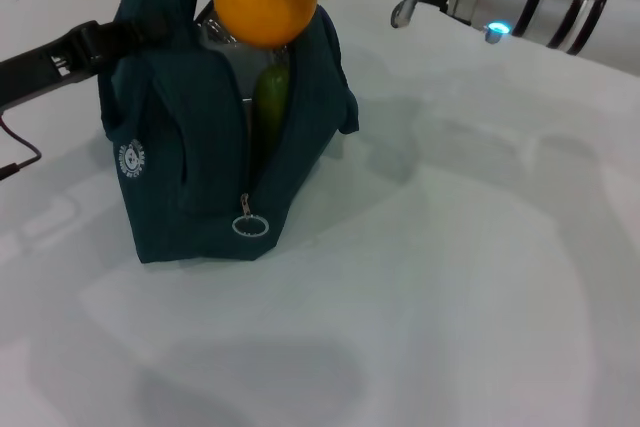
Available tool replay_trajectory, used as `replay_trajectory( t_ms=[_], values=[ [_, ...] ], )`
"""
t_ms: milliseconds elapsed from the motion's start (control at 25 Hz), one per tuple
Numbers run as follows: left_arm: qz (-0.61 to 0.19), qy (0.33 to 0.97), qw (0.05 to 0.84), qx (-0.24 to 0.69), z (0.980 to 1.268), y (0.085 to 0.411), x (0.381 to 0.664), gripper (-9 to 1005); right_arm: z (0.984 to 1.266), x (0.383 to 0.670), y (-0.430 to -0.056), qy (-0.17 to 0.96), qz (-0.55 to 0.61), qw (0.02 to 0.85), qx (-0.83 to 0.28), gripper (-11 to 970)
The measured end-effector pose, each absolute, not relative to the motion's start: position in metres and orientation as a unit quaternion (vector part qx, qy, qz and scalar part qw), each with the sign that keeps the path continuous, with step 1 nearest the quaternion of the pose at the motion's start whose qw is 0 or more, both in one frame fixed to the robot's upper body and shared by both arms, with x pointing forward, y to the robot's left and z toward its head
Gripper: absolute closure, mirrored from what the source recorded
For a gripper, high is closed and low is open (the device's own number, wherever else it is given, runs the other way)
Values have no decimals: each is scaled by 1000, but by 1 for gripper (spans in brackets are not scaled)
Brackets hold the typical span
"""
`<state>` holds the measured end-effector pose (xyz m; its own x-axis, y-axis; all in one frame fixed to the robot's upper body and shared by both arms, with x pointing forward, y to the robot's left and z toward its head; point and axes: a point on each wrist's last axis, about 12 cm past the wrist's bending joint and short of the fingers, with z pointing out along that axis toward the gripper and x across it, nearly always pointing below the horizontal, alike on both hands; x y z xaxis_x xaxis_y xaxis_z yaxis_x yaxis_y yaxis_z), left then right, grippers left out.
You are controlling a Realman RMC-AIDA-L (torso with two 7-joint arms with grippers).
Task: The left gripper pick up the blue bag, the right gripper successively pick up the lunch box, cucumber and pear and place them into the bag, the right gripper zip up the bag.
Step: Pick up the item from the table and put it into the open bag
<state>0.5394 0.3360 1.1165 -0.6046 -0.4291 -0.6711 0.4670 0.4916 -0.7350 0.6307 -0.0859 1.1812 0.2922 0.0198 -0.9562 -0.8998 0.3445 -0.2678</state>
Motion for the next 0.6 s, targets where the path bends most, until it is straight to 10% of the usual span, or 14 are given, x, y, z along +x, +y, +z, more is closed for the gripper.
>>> replay_trajectory(
  t_ms=[600],
  values=[
    [-506,740,442,6,1113,337,537,900,1175,635,-79,510,325,648,-462,913]
  ],
)
